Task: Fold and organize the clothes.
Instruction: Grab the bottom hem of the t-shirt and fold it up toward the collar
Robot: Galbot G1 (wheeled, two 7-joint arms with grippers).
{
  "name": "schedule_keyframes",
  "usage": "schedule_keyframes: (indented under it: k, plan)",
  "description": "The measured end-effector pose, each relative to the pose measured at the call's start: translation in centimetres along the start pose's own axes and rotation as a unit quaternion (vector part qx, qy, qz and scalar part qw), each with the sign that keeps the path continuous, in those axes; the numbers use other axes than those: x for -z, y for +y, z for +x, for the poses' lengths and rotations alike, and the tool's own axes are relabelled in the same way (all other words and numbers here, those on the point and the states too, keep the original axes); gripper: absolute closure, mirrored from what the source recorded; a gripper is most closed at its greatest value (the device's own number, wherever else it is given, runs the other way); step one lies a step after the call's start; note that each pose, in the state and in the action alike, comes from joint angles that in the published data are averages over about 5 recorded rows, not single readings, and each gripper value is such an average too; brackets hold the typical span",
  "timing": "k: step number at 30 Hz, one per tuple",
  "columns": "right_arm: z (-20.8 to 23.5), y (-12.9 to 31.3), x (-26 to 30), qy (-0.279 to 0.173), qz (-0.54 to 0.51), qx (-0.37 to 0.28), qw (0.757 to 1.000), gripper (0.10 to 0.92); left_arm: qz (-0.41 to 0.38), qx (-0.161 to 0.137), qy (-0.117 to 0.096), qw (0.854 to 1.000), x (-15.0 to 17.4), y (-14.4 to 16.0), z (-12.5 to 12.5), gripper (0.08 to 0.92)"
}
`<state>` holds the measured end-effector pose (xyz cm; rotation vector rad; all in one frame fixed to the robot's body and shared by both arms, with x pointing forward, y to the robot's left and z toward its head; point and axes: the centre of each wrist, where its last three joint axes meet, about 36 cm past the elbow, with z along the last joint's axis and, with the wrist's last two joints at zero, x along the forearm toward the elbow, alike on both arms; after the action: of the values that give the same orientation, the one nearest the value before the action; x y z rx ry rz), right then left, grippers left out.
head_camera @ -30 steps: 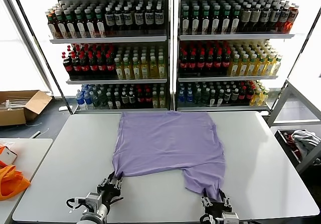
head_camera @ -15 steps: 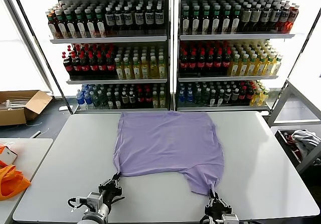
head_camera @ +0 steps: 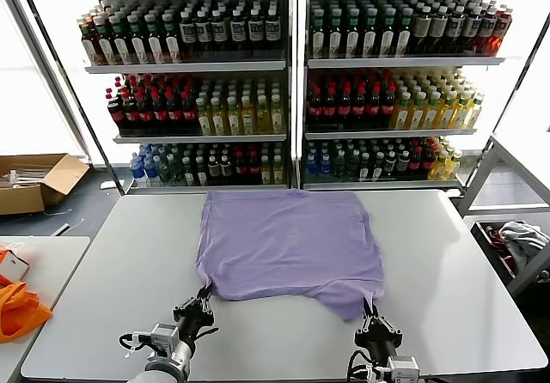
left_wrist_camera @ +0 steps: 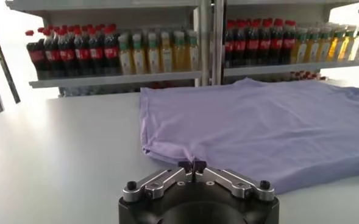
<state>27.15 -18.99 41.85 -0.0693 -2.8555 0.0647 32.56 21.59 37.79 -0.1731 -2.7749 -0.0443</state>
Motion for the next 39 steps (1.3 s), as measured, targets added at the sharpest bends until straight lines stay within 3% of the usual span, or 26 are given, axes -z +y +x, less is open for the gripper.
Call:
schedule_keyframes:
  k: [9,18,28,39]
  plan:
    - [-3.4,-1.2,0.9,-0.040,0.007,-0.007,0.999,0.907,0.009,-0.001,-0.051,0.999,0.8,0.0,-2.0,0.914]
    - [-8.0,-1.6,2.6,-0.072,0.015,-0.006,0.997,0.907,0.014,-0.001,-0.082,0.997,2.3,0.6,-5.1,0.914]
    - [-12.9,-1.2,3.4,-0.077,0.025,-0.006,0.997,0.907,0.007,0.005,-0.097,0.995,3.6,1.7,-8.8,0.914]
    - [-17.2,-0.1,3.8,-0.067,0.039,-0.005,0.997,0.907,-0.010,0.006,-0.091,0.996,4.5,2.9,-12.3,0.914]
